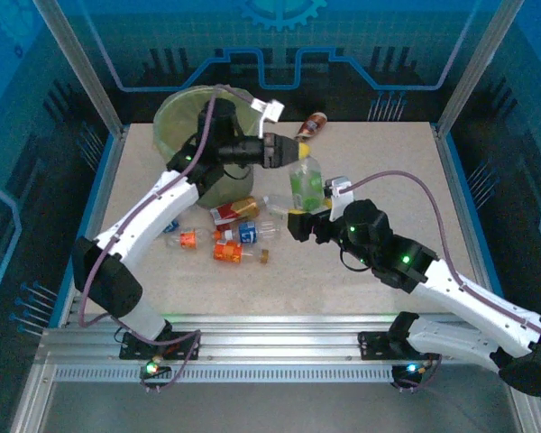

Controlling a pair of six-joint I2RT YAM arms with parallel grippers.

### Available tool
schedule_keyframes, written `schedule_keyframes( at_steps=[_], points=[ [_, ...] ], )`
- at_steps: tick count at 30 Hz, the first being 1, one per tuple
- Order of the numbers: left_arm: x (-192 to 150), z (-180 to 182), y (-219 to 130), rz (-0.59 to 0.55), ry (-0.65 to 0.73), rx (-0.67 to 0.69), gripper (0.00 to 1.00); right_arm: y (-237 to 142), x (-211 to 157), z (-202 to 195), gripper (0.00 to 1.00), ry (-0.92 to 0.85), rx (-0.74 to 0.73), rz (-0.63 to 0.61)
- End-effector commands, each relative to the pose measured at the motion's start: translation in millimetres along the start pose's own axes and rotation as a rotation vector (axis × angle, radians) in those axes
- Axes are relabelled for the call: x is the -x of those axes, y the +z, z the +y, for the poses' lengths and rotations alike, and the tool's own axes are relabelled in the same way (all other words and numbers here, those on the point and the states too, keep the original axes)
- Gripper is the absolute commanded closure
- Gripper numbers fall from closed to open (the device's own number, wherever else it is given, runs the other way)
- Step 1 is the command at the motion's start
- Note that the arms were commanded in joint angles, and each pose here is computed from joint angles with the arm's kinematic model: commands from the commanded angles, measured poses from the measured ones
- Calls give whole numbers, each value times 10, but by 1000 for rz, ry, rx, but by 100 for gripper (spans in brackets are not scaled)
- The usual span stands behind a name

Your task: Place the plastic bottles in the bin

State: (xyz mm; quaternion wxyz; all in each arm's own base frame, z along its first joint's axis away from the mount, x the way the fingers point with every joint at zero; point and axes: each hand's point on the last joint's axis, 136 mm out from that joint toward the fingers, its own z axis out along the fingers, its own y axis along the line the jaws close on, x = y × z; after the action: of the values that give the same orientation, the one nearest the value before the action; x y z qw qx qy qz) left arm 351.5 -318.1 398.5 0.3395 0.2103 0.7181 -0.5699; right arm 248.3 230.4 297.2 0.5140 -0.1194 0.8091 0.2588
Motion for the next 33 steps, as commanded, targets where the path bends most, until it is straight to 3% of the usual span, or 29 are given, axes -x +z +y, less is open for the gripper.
schedule_keyframes(
  at_steps=[1, 11, 17, 25, 33],
  points=[
    [405, -7, -411, -126, 100, 108, 100, -70, 90, 83, 0, -6, 34, 2],
    [1217, 175, -1501, -380, 270, 468, 100, 38, -1, 32, 0, -3, -13, 50],
    [1487, 476, -2017, -451, 344, 687, 100, 153, -43, 19, 0, -4, -50, 97],
    [1600, 1111, -2292, -392, 413, 895, 100, 314, -114, -53, 0, 15, -135, 169],
    [1532, 1757, -2213, -243, 428, 985, 100, 464, -229, -165, 0, 44, -231, 256]
  ],
)
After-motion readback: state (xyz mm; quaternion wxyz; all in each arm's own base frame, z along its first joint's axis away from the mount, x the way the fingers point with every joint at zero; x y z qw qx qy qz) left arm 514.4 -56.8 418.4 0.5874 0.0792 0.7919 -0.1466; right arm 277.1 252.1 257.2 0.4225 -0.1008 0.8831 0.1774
